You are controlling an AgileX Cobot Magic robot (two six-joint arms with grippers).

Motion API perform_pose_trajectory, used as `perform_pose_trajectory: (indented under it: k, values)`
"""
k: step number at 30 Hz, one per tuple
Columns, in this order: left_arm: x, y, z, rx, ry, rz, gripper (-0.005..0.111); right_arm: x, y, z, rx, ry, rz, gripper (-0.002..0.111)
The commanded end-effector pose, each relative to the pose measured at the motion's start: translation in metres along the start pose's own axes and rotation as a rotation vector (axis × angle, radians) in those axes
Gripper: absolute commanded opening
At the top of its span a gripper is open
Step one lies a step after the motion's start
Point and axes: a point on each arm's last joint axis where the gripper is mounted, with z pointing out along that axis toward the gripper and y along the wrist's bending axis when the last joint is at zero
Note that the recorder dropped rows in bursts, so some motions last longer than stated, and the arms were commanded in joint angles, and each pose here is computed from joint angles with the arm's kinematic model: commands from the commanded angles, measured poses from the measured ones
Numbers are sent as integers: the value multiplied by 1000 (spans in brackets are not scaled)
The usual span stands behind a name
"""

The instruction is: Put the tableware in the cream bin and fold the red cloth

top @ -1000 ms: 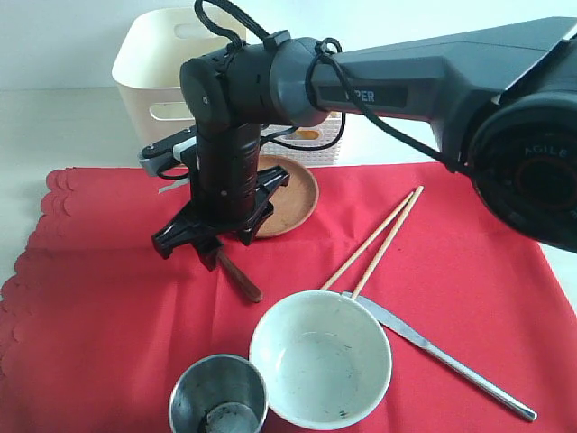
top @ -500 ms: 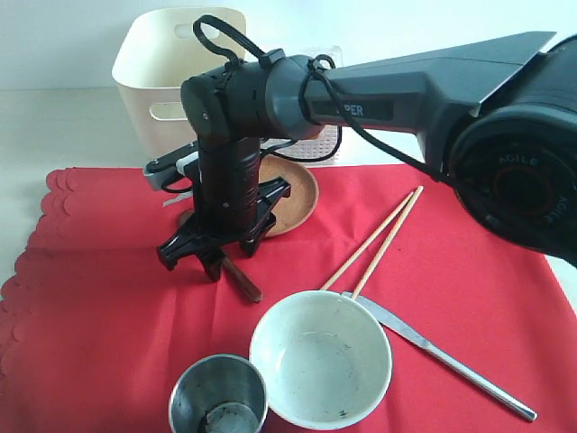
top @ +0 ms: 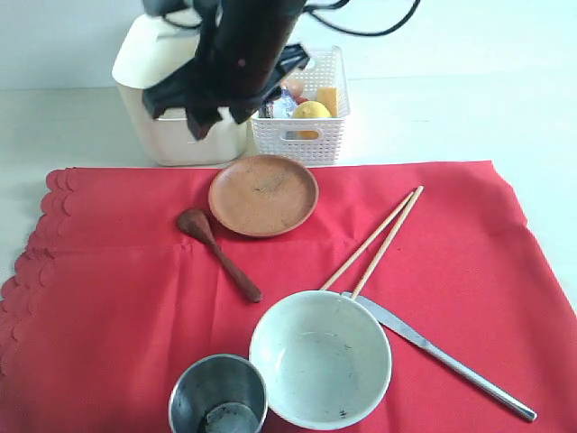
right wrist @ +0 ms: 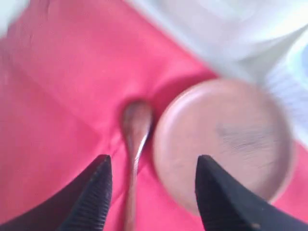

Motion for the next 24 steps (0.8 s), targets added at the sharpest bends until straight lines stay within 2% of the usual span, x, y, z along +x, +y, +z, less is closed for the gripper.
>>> perform_pose_trajectory:
  k: [1, 6, 13, 19, 24]
  values:
    - [0, 0, 0, -2, -8, -5, 0, -14, -33, -47, 33, -154, 93, 51]
    - [0, 0, 0, -2, -8, -5, 0, -18, -51, -74, 49, -231, 159, 51]
    - [0, 0, 0, -2, -8, -5, 0, -17, -44, -74, -25, -210, 172, 51]
    - [0, 0, 0, -2, -8, -5, 0, -5, -39, -63, -73, -55, 108, 51]
    - [0, 0, 0, -2, -8, -5, 0, 7, -21, -35, -88, 91, 26, 51]
